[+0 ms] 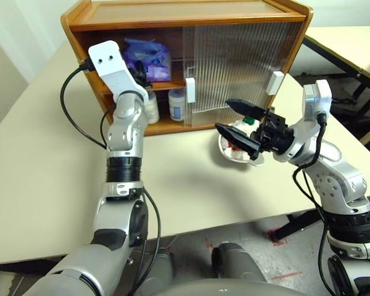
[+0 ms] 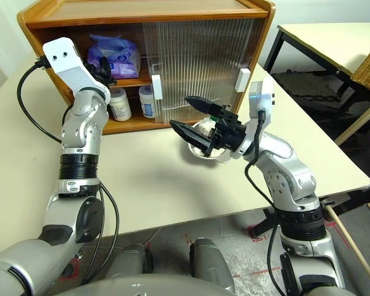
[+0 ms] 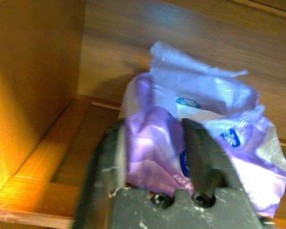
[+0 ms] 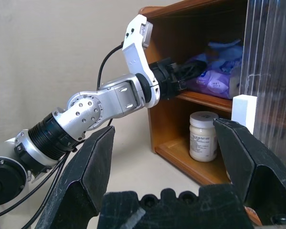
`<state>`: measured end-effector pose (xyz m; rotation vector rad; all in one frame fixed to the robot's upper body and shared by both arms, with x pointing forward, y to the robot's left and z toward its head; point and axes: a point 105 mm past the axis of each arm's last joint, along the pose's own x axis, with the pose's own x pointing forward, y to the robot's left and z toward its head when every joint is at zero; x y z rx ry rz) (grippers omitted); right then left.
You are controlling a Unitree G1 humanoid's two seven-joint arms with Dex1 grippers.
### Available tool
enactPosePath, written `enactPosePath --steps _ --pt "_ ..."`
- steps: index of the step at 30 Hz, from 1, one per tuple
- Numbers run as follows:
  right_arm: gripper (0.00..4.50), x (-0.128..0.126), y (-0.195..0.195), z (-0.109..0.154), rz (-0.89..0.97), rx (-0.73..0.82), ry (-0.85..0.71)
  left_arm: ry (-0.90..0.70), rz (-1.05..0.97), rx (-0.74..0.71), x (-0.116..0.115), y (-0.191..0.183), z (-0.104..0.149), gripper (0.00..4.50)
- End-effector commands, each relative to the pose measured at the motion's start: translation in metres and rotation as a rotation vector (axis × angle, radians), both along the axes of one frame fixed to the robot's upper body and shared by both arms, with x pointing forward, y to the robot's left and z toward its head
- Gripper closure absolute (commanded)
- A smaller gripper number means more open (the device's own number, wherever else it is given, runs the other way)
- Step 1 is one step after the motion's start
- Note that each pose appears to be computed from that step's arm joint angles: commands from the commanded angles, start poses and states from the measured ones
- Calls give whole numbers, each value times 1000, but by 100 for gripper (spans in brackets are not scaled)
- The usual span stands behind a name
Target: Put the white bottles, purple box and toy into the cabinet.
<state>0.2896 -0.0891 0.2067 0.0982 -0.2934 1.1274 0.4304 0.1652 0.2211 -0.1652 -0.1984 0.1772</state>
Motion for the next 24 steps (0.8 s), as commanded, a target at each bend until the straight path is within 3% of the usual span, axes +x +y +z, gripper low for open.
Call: enactPosePath --steps 1,3,14,20,24 --pt "0 -3 -1 3 3 -3 -22 1 15 32 -2 2 1 59" --pt "0 -2 -2 3 4 -3 -18 -13 -7 22 -3 -1 5 2" --pt "0 0 -3 0 10 -12 -14 -146 -185 60 -17 -22 31 2" --pt "0 0 -4 -1 11 -15 -13 -165 -305 157 -37 -40 32 2" --pt "0 0 -3 -1 9 -15 -11 -120 -391 171 -45 -56 16 19"
